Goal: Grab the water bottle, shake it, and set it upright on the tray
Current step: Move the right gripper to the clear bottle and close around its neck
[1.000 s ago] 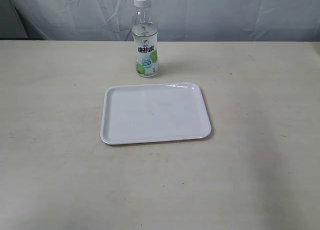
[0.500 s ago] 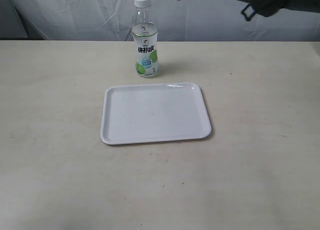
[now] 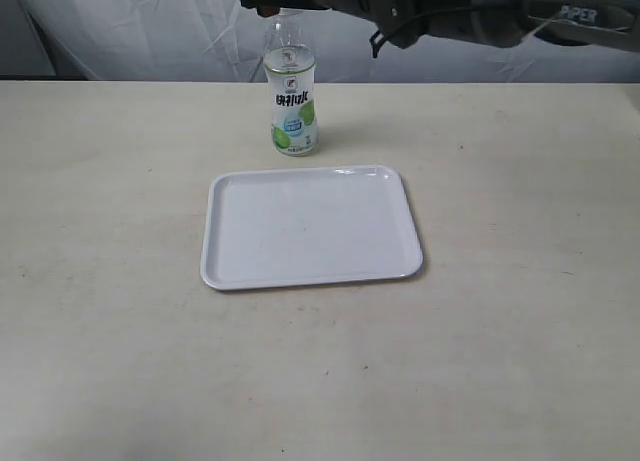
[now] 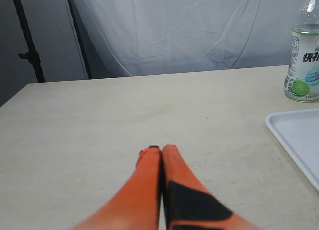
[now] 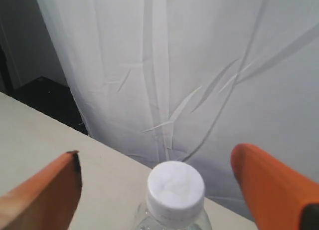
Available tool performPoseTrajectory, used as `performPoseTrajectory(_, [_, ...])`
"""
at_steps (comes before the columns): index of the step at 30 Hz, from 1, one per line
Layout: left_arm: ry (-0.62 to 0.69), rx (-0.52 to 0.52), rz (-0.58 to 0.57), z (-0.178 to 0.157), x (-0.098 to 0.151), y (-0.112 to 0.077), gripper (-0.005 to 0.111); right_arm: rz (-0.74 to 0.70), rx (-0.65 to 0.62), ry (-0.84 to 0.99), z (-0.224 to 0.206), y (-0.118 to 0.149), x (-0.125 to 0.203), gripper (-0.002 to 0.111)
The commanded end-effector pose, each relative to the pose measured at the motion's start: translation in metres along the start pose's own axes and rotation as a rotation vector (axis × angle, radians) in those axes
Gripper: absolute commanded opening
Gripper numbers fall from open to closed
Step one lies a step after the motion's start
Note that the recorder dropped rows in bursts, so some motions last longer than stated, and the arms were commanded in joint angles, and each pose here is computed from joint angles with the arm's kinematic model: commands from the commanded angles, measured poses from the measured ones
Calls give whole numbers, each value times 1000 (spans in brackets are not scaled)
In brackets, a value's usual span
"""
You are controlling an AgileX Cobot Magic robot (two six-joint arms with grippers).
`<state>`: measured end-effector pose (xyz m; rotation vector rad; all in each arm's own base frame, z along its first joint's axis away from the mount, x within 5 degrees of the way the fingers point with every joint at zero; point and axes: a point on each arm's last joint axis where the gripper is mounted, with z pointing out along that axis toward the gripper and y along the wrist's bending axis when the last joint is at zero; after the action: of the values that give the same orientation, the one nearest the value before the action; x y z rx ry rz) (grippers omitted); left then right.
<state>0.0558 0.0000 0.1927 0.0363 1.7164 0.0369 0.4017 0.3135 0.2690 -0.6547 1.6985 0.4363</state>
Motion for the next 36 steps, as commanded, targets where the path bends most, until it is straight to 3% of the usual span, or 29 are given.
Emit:
performPoseTrajectory(1, [-9, 0, -5, 0, 0, 0, 0, -5, -5, -23, 17, 3, 3, 81])
performPoseTrajectory(15, [-9, 1, -7, 0, 0, 0, 0, -8, -14, 35, 62, 9, 53, 81])
performPoseTrajectory(31, [-9, 1, -7, 0, 0, 0, 0, -9, -17, 136, 76, 11, 97, 80])
performPoseTrajectory(33, [-9, 1, -7, 0, 0, 0, 0, -10, -17, 143, 76, 11, 98, 63])
performPoseTrajectory(35, [-9, 1, -7, 0, 0, 0, 0, -10, -14, 173, 75, 11, 100, 9])
performPoseTrajectory(36, [-9, 1, -7, 0, 0, 0, 0, -8, -14, 175, 75, 11, 101, 1])
